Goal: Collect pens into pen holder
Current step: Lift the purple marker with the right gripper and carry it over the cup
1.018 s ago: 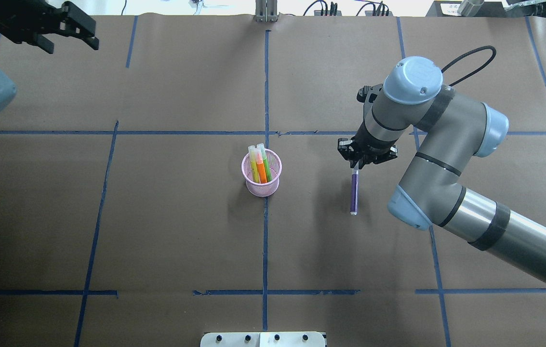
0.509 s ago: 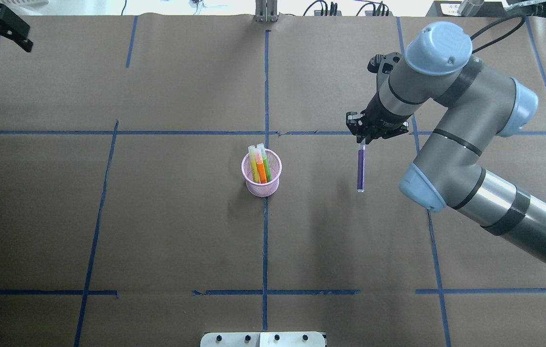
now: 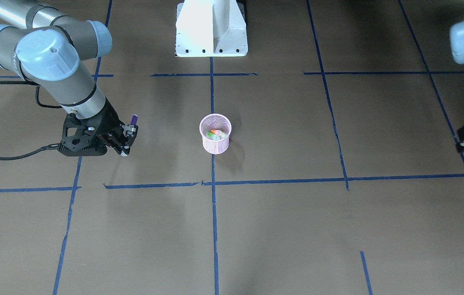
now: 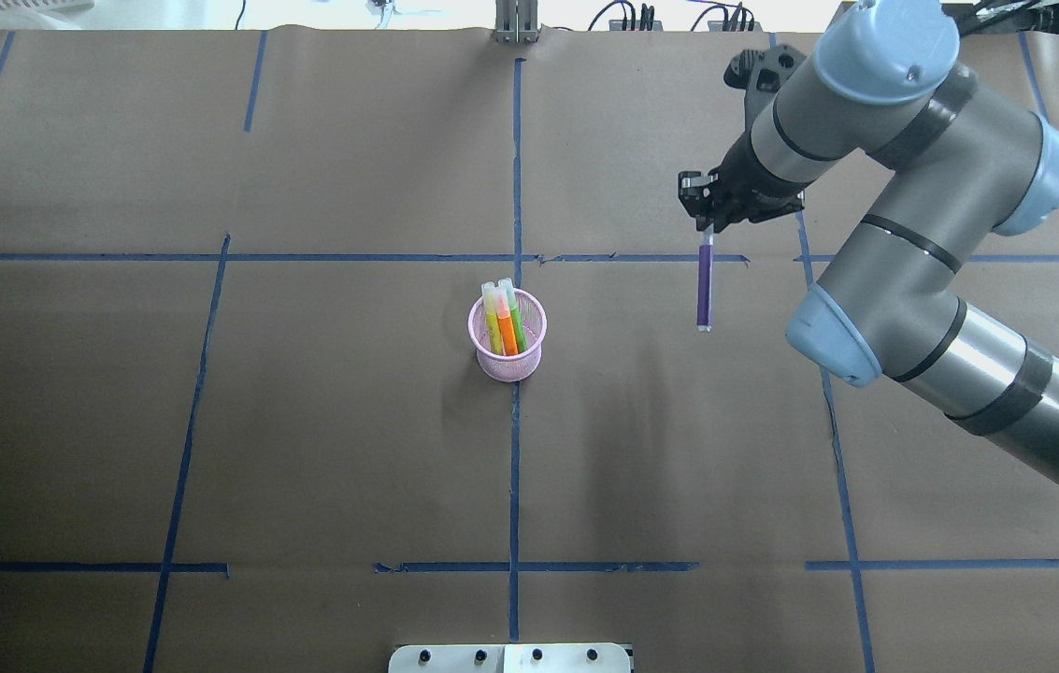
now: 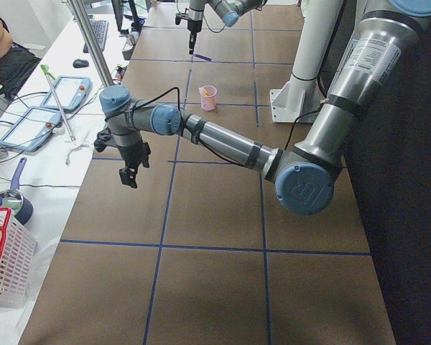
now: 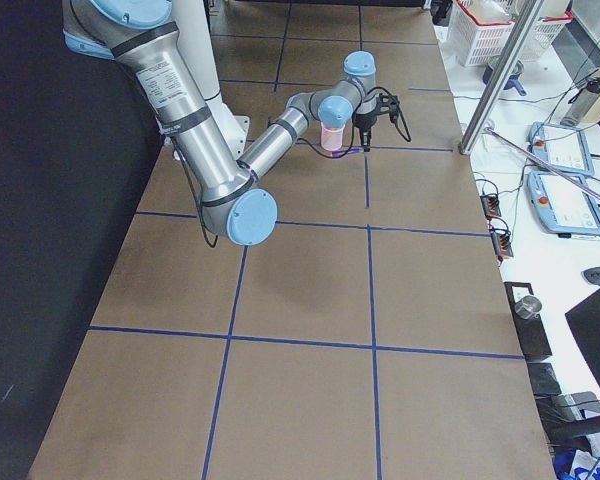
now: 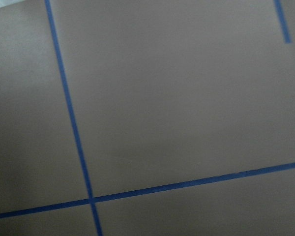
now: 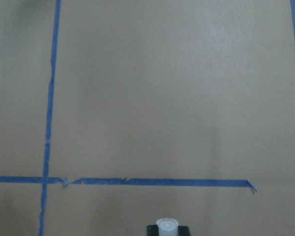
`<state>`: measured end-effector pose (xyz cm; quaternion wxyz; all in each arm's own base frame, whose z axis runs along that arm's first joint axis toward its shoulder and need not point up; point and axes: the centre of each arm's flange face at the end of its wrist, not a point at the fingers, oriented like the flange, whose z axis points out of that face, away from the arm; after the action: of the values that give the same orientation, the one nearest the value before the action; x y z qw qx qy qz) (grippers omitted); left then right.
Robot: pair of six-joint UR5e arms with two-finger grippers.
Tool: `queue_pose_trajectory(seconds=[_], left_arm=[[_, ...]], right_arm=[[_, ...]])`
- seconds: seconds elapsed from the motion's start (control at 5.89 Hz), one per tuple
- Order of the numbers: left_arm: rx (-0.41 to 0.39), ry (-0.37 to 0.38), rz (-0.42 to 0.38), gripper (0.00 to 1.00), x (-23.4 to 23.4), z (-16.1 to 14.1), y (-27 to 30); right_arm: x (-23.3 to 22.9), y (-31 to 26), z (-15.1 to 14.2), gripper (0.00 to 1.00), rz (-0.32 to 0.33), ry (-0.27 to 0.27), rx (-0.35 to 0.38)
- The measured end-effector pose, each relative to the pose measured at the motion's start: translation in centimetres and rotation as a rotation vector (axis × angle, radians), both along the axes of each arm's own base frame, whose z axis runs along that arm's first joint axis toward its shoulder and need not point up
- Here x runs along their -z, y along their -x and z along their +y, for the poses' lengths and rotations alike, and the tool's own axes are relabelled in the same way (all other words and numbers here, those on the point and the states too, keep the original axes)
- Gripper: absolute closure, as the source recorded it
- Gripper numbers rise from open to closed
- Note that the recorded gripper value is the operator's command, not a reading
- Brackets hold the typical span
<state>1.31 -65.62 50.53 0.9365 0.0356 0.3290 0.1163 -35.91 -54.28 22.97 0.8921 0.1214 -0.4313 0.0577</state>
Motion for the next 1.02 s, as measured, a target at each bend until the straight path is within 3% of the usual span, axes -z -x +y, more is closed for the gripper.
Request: queue_pose_trajectory(seconds=[0.34,0.68,1.02], left_arm=[[-0.06,0.032,-0.007,0.0,-7.5,0.7,3.1],[-0.068,0.031,-0.008,0.0,-9.6,1.5,3.5],[-0.067,0.03,-0.008,0.0,-9.7,1.6,3.6]], right_arm=[[5.8,-0.2,0.7,1.0,0.009,-0.172,-0.106],[10.8,5.5,5.9,1.0,0.033,-0.344,-0.183],[14.2,11.2,11.3,1.0,0.045,-0.459,-0.245]])
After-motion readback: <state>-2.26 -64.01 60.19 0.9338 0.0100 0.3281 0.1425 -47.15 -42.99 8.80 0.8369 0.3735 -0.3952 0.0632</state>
